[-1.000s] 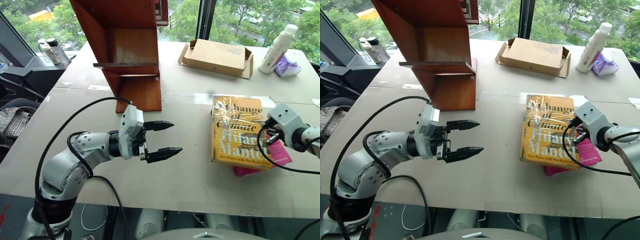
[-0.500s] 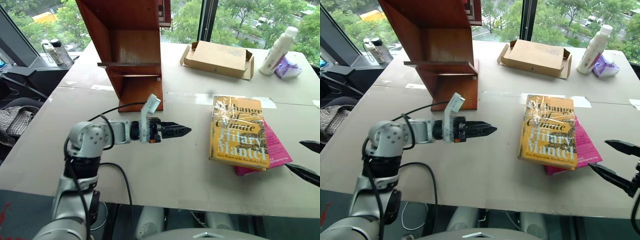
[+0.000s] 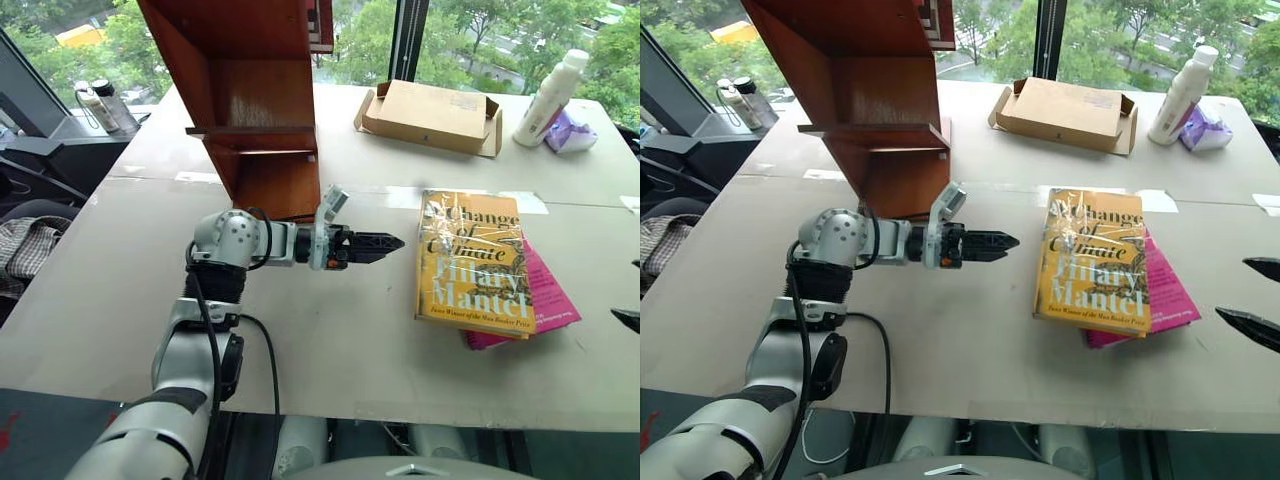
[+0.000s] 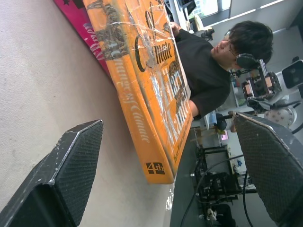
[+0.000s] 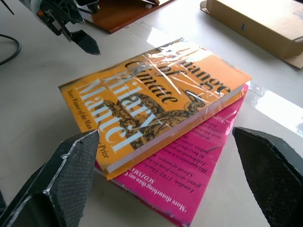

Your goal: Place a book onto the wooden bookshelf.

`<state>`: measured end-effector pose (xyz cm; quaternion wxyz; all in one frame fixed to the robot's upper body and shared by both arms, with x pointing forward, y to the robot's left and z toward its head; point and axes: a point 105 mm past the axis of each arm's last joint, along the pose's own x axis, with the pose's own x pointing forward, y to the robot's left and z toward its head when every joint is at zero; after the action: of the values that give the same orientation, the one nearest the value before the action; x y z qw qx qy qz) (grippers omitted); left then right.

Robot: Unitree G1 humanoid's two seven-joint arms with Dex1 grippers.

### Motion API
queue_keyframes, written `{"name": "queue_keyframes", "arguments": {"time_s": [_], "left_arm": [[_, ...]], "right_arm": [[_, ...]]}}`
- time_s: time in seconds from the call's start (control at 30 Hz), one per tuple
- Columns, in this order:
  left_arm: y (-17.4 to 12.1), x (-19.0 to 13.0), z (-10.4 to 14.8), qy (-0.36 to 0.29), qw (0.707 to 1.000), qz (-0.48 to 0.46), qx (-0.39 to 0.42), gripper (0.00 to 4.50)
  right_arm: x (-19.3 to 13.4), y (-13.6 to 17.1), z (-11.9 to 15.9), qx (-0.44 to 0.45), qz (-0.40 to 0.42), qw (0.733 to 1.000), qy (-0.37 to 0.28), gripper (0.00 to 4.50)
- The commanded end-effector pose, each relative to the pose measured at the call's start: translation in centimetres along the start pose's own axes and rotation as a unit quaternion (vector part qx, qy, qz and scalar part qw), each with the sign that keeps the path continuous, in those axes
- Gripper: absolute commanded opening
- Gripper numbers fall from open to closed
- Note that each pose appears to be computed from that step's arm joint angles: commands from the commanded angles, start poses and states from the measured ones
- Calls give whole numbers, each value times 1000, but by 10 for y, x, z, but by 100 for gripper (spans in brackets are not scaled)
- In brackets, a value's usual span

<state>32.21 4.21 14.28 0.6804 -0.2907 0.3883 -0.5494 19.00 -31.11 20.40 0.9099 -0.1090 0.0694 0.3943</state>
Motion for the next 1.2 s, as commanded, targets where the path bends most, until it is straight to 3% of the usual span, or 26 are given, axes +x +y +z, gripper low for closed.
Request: {"name": "queue_keyframes", "arguments": {"time_s": [0.03, 0.57, 0.67, 0.87, 0.93, 1.03, 1.2], "left_arm": [[0, 10, 4, 11, 1000, -5, 5, 450], [23, 83, -4, 41, 998, -33, 20, 450], [20, 88, -3, 37, 998, -48, 14, 375], [17, 84, 0, 36, 997, -66, 3, 96], [16, 81, 2, 32, 997, -71, -1, 31], [8, 61, 14, 17, 996, -87, -8, 22], [-38, 8, 30, -4, 992, -117, 48, 22]], "right_arm": [[8, 2, 12, -16, 31, 999, -22, 445], [21, 9, 24, -28, 33, 999, -31, 445], [22, 13, 22, -25, 32, 999, -30, 450], [27, 20, 23, -21, 33, 999, -33, 450], [29, 21, 22, -19, 33, 999, -33, 450], [33, 23, 22, -18, 35, 999, -35, 450], [37, 14, 24, -17, 26, 998, -57, 450]]}}
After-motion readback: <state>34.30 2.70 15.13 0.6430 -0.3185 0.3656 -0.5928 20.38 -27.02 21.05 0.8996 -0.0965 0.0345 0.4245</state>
